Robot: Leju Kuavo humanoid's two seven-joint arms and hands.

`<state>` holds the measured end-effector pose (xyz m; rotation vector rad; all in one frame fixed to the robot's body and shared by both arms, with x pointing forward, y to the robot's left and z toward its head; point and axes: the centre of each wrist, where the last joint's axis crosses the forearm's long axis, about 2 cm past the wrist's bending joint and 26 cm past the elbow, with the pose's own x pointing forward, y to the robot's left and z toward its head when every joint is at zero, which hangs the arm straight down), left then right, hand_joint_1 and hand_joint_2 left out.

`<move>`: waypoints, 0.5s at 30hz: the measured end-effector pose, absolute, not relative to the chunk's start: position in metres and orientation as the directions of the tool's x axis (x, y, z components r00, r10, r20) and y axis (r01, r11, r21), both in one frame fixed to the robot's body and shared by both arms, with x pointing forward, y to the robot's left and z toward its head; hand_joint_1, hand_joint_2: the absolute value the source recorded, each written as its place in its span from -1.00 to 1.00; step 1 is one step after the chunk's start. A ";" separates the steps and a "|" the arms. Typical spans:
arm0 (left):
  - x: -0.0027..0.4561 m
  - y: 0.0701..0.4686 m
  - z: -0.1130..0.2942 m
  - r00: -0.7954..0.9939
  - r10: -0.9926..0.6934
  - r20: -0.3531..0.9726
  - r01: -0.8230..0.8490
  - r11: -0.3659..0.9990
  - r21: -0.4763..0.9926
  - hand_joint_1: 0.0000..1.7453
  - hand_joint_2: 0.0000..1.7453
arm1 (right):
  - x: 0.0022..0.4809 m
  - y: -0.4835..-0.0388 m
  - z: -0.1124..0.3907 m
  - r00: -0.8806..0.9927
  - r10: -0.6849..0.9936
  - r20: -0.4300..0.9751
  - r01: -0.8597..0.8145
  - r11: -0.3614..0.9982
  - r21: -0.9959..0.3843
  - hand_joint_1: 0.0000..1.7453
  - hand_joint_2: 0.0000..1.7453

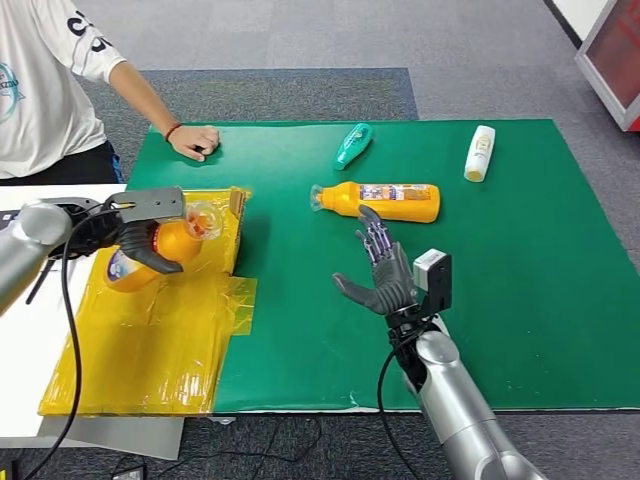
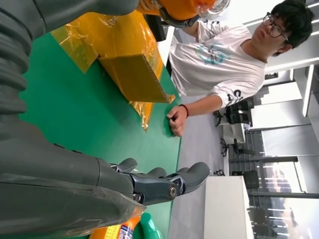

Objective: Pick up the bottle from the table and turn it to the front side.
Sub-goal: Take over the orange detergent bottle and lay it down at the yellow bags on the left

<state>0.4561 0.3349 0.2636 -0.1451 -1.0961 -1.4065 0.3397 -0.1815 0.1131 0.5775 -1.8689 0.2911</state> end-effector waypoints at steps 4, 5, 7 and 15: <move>0.456 0.329 0.265 -0.234 -0.748 0.621 0.816 0.195 0.543 1.00 1.00 | 0.339 -0.182 0.113 -0.275 -0.244 0.930 -0.520 0.851 0.070 -1.00 1.00; 0.456 0.328 0.265 -0.241 -0.753 0.612 0.816 0.184 0.548 1.00 1.00 | 0.339 -0.182 0.112 -0.275 -0.242 0.930 -0.520 0.851 0.068 -1.00 1.00; 0.456 0.324 0.266 -0.252 -0.758 0.602 0.817 0.166 0.552 1.00 1.00 | 0.339 -0.182 0.112 -0.275 -0.240 0.931 -0.521 0.851 0.065 -1.00 1.00; 0.452 0.308 0.271 -0.301 -0.715 0.631 0.817 0.148 0.558 1.00 1.00 | 0.339 -0.182 0.112 -0.280 -0.221 0.934 -0.516 0.855 0.048 -1.00 1.00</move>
